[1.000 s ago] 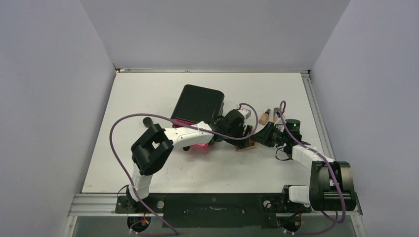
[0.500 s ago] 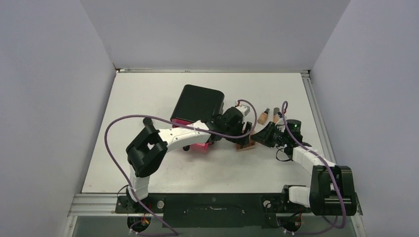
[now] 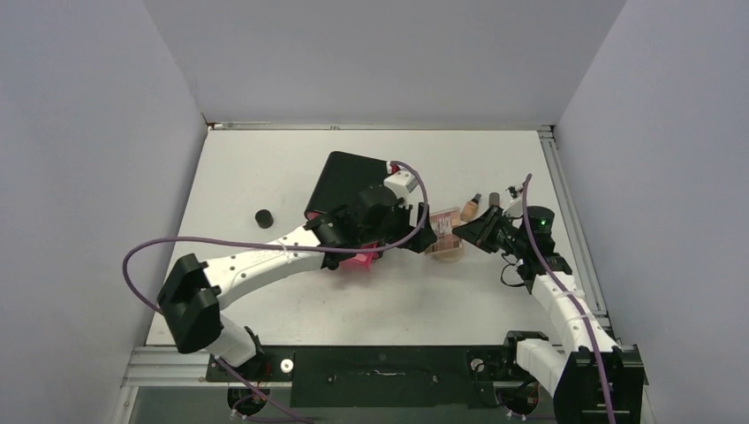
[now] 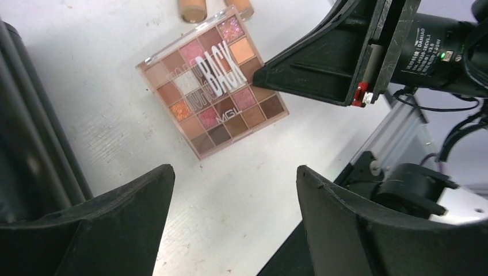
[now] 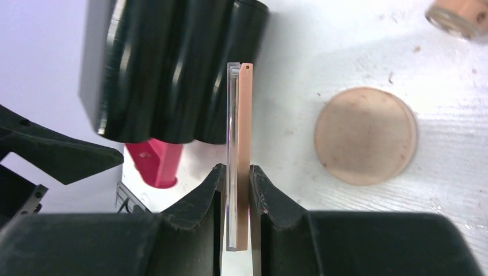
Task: Organize the makeup
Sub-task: Pick up the makeup from the center of the board, then place the makeup in the drawer.
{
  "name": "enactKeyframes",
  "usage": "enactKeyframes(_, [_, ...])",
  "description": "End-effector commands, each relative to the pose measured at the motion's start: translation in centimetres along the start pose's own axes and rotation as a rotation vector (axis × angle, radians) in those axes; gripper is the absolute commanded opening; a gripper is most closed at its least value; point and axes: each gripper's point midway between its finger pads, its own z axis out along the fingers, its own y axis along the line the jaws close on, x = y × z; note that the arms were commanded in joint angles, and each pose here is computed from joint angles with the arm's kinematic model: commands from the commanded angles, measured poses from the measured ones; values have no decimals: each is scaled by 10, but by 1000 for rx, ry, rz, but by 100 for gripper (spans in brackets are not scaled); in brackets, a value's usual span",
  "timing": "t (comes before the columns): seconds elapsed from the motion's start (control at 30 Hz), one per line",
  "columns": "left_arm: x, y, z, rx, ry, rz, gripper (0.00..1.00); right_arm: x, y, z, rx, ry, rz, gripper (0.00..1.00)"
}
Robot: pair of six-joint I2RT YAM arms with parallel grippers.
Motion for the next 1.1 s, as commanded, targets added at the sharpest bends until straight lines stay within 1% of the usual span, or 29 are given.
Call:
enactKeyframes(0.0, [-39, -11, -39, 69, -176, -72, 76, -30, 49, -19, -95, -90, -52, 5])
enactKeyframes(0.17, [-48, -1, -73, 75, -275, -128, 81, -46, 95, -43, -207, -149, -123, 5])
enactKeyframes(0.3, [-53, 14, -93, 78, -311, -182, 82, -54, 136, -60, -346, -149, -190, 5])
enactKeyframes(0.4, [-65, 15, -110, 130, -376, -235, 83, -49, 160, -62, -426, -95, -217, 5])
enactKeyframes(0.53, [-68, 15, -128, 248, -395, -289, 84, -38, 192, -63, -534, -43, -241, 5])
enactKeyframes(0.6, [-70, 12, -136, 303, -404, -290, 84, -27, 211, -62, -598, -17, -262, 5])
enactKeyframes(0.73, [-69, -5, -152, 394, -405, -250, 83, -7, 230, -52, -640, 46, -266, 5])
enactKeyframes(0.83, [-64, -14, -164, 461, -416, -237, 80, 1, 238, -48, -667, 72, -269, 5])
enactKeyframes(0.9, [-59, -13, -168, 470, -412, -235, 77, 4, 242, -46, -684, 83, -265, 5])
enactKeyframes(1.07, [-43, -14, -179, 500, -390, -219, 74, 10, 247, -42, -719, 105, -249, 5])
